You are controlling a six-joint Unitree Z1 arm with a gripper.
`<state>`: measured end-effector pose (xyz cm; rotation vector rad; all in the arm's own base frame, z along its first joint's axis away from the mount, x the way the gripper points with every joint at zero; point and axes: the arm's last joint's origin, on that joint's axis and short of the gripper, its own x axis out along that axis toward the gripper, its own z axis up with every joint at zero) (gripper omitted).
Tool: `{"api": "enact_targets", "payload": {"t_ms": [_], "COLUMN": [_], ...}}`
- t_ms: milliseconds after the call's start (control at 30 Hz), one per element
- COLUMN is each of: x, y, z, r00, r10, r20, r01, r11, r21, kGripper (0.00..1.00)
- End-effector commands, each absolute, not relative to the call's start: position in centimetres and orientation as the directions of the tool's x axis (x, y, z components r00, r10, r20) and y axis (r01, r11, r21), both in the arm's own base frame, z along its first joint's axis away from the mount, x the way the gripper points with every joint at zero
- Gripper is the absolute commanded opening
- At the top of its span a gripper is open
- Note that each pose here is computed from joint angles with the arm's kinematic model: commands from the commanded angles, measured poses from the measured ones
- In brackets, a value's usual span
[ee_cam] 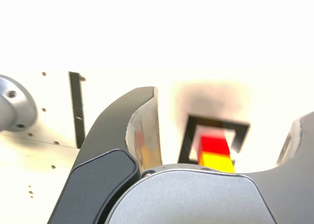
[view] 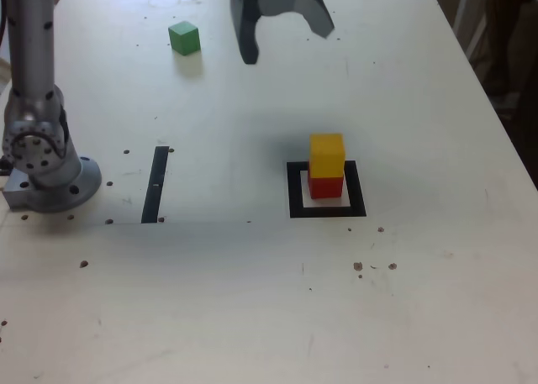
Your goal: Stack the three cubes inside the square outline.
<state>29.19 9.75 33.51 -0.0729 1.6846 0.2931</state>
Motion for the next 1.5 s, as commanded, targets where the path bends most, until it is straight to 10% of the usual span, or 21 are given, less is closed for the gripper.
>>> {"api": "enact_targets", "payload": {"t_ms": [0,900,1467], "x": [28.3,17.1,14.2], "y": [11.2,29.1,37.6], "z": [33.6,33.2,26.9], "r00": [-0.149,-0.174,-0.223], "r10": [0.113,0.007,-0.133], "r20": [-0.9823,-0.9847,-0.9657], "r01": [-0.244,-0.612,-0.67], "r11": [0.958,0.783,0.74], "r21": [0.147,0.114,0.053], "kGripper": [0.99,0.99,1.0]}}
